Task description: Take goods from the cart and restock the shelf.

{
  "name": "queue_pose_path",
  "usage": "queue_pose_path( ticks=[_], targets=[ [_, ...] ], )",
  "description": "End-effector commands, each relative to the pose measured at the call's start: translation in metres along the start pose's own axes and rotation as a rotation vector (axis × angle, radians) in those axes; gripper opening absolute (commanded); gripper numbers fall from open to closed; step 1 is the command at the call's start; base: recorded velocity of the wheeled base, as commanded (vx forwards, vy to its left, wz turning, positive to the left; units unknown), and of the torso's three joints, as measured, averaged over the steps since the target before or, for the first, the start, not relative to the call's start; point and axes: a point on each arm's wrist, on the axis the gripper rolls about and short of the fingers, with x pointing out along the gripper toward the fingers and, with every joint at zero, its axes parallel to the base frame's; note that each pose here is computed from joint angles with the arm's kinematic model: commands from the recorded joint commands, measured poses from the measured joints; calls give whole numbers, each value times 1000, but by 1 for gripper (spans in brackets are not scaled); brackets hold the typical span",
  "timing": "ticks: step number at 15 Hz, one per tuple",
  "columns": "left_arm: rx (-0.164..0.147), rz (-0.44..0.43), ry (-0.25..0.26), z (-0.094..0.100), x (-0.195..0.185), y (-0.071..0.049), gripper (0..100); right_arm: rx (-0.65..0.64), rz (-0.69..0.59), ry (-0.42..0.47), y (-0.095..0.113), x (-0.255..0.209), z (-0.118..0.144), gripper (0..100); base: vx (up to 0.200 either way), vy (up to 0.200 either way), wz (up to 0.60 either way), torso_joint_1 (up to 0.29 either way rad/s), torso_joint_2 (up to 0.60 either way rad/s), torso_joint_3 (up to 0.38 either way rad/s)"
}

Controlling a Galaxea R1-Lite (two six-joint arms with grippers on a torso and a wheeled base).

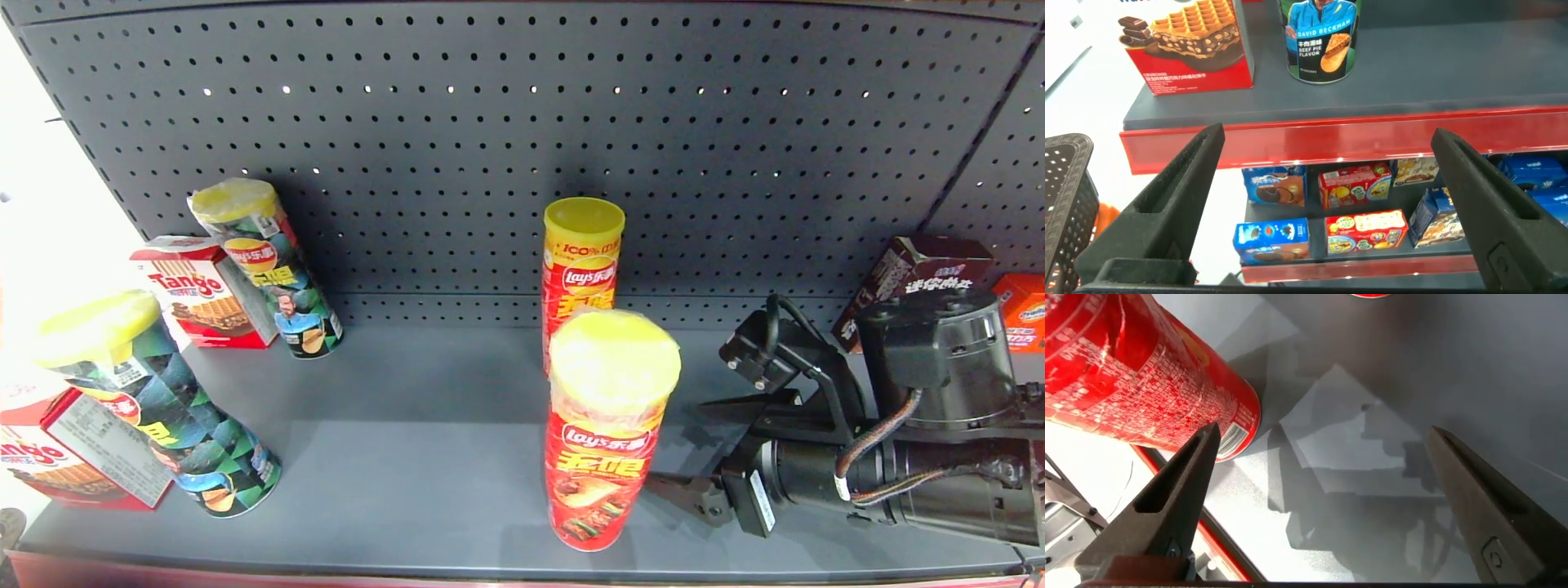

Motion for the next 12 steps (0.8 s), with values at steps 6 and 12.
queue_pose_path(
  ticks=[6,12],
  targets=[
    [0,0,-1,0,0,0,100,20,-75,-127,-13,-35,13,100,0,0,0,0,0,0],
    [0,0,-1,0,0,0,100,80,-401,-432,-55,-132,35,100,0,0,0,0,0,0]
  ],
)
